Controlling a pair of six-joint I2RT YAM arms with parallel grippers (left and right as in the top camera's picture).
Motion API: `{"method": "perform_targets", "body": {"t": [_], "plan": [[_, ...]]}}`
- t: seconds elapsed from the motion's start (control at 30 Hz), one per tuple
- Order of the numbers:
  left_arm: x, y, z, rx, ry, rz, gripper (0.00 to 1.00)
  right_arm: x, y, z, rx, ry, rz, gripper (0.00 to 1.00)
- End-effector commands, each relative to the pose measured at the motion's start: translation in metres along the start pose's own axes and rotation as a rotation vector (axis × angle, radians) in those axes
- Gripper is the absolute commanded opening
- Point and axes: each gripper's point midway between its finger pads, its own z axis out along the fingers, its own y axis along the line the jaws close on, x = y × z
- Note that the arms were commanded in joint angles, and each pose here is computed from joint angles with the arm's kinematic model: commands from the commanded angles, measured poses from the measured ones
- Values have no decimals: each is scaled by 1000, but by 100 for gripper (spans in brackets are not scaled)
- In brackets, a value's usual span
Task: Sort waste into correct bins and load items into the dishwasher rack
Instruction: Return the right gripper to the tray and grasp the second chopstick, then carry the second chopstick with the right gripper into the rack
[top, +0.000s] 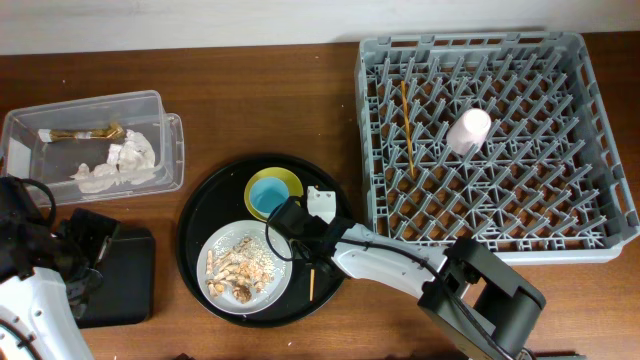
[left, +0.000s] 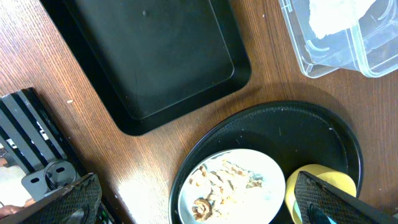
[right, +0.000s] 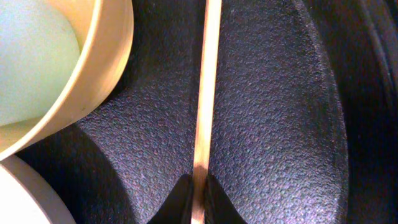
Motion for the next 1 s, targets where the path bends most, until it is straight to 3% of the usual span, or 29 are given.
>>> {"method": "perform_targets", "body": {"t": [0.0, 0.03, 0.13, 0.27, 0.3, 0.37, 0.4, 0.43, 0.5, 0.6, 0.73, 0.97], "plan": [[-1, -1, -2, 5, -7, -7, 99, 7, -5, 7, 42, 9, -14, 8], [-1, -1, -2, 5, -7, -7, 99, 7, -5, 7, 42, 9, -14, 4], [-1, -1, -2, 5, -7, -7, 99, -12, 1, -19, 73, 29, -33, 4], [-1, -1, -2, 5, -7, -7, 99, -111, -22, -95, 98, 2, -108, 4], [-1, -1, -2, 5, -7, -7, 99, -133, -39, -112, 44, 66, -42, 4], [-1, -1, -2, 5, -7, -7, 99, -106, -43, -105, -57, 248, 24, 14], [-1, -1, -2, 5, -7, -7, 99, -95, -41, -99, -49, 266, 18, 19], [-1, -1, -2, 5, -7, -7, 99, -75, -35, -88, -41, 290, 5, 31], [-1, -1, -2, 5, -7, -7, 99, -33, -23, -64, -26, 323, 29, 32], [-1, -1, -2, 5, -7, -7, 99, -7, -18, -35, 21, 231, 43, 38], [-1, -1, -2, 5, -7, -7, 99, -9, -27, -19, 170, 78, 73, 38], [-1, -1, -2, 5, -7, -7, 99, 2, -20, -6, 177, 84, 68, 37]]}}
